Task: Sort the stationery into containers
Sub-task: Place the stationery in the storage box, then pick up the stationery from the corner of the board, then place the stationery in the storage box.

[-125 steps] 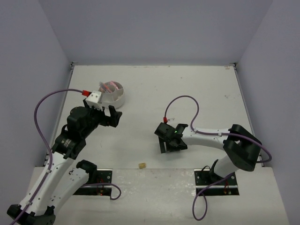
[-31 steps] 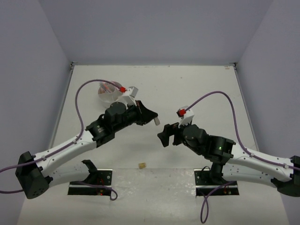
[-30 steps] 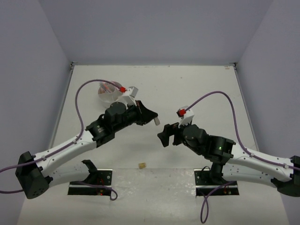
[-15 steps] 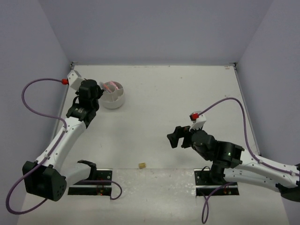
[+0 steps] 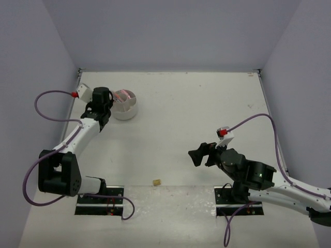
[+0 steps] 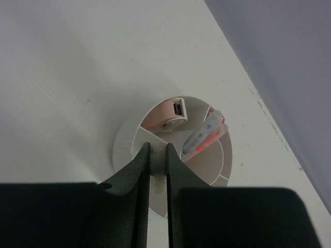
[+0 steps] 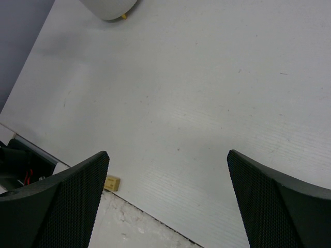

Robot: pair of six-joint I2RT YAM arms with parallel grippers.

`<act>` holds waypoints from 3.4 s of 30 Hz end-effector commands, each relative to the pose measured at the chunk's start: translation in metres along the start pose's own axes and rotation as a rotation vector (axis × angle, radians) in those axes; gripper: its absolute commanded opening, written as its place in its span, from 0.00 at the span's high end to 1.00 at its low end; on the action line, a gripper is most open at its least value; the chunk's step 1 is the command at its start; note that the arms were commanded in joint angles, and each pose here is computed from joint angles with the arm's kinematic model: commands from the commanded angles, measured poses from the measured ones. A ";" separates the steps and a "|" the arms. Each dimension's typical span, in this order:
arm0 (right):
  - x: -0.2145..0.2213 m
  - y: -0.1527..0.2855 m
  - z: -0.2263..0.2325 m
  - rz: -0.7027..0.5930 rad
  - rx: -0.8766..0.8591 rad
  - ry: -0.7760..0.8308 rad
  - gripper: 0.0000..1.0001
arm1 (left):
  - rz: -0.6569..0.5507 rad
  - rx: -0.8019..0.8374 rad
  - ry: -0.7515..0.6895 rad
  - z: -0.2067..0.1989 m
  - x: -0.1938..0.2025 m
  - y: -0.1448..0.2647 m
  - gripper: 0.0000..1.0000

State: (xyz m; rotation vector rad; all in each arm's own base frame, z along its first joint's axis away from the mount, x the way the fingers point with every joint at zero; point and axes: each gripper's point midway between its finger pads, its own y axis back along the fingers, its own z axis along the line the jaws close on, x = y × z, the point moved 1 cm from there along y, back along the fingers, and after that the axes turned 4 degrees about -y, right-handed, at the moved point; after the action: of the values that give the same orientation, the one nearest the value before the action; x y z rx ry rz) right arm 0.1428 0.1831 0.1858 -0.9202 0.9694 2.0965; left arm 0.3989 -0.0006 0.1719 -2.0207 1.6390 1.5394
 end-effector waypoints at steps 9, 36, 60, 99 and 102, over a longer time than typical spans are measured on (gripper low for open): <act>0.009 -0.005 0.003 0.045 0.007 0.024 0.01 | 0.033 0.086 0.104 -0.008 0.027 -0.023 1.00; 0.120 -0.070 0.101 0.589 -0.164 0.251 0.15 | 0.007 0.566 0.013 -0.033 -0.044 0.139 0.00; 0.207 -0.087 0.099 0.882 -0.283 0.930 0.40 | 0.199 0.843 -0.520 0.013 0.025 0.200 0.00; 0.025 -0.054 0.111 0.150 -0.340 0.535 1.00 | 0.666 1.410 -0.085 -0.061 0.121 0.311 0.13; 0.011 -0.052 0.107 0.105 -0.295 0.506 1.00 | 0.699 1.405 -0.105 -0.065 0.137 0.315 0.19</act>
State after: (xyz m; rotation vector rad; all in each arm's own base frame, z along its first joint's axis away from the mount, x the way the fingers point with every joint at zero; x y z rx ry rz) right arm 0.1266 0.3059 0.1856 -1.7395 1.0332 2.2730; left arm 0.1688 -0.2464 0.2246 -0.5602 2.4320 0.2537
